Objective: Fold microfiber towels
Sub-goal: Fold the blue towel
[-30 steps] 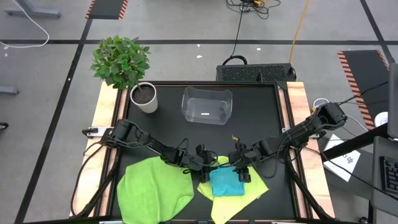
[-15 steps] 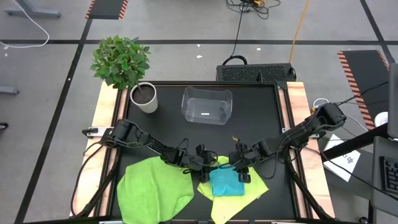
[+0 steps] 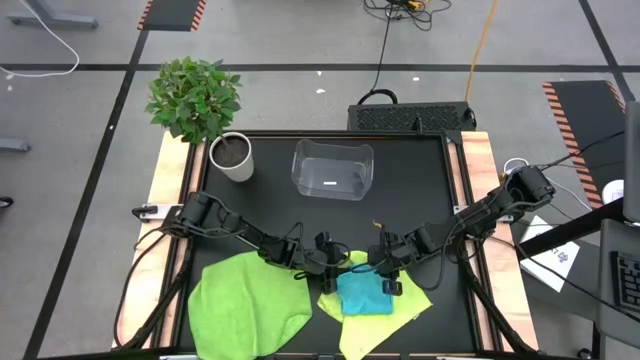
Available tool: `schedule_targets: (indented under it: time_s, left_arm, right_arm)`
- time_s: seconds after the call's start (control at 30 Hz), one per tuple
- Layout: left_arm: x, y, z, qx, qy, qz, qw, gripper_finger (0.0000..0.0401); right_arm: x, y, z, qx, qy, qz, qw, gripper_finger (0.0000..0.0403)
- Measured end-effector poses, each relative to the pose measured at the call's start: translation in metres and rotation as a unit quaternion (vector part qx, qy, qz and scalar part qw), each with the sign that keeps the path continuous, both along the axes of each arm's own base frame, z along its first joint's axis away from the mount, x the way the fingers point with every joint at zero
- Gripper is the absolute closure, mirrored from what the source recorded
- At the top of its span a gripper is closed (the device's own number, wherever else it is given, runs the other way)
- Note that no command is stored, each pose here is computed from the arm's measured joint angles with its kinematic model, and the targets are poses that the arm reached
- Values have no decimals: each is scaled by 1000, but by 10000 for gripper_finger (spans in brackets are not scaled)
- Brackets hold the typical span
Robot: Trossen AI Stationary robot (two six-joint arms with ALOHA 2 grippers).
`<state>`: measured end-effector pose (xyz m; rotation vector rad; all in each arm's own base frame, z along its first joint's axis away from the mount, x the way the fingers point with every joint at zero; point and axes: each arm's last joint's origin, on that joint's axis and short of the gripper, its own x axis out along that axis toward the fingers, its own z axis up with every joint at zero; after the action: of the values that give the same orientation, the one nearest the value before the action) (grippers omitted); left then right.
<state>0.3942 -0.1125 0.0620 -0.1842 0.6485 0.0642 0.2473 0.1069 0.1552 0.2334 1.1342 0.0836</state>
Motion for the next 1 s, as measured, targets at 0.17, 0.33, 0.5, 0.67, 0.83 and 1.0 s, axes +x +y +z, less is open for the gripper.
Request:
schedule_targets:
  time_s: [0.17,0.33,0.5,0.67,0.83,1.0]
  left_arm:
    - [0,0,0,0,0,0,1000,229]
    - [0,0,0,0,0,0,1000,229]
    - [0,0,0,0,0,0,1000,229]
    - [0,0,0,0,0,1,1000,229]
    - [0,0,0,6,-1,2,1000,229]
    - [0,1,0,9,-2,6,1000,229]
  right_arm:
    - [0,0,0,2,1,1,1000,398]
    - [-1,1,0,15,9,0,1000,400]
    - [-2,1,-1,26,22,-6,999,401]
    - [-3,0,1,31,25,-14,999,402]
    - [-6,5,8,63,22,-11,998,402]
    - [-12,13,9,75,36,-18,996,402]
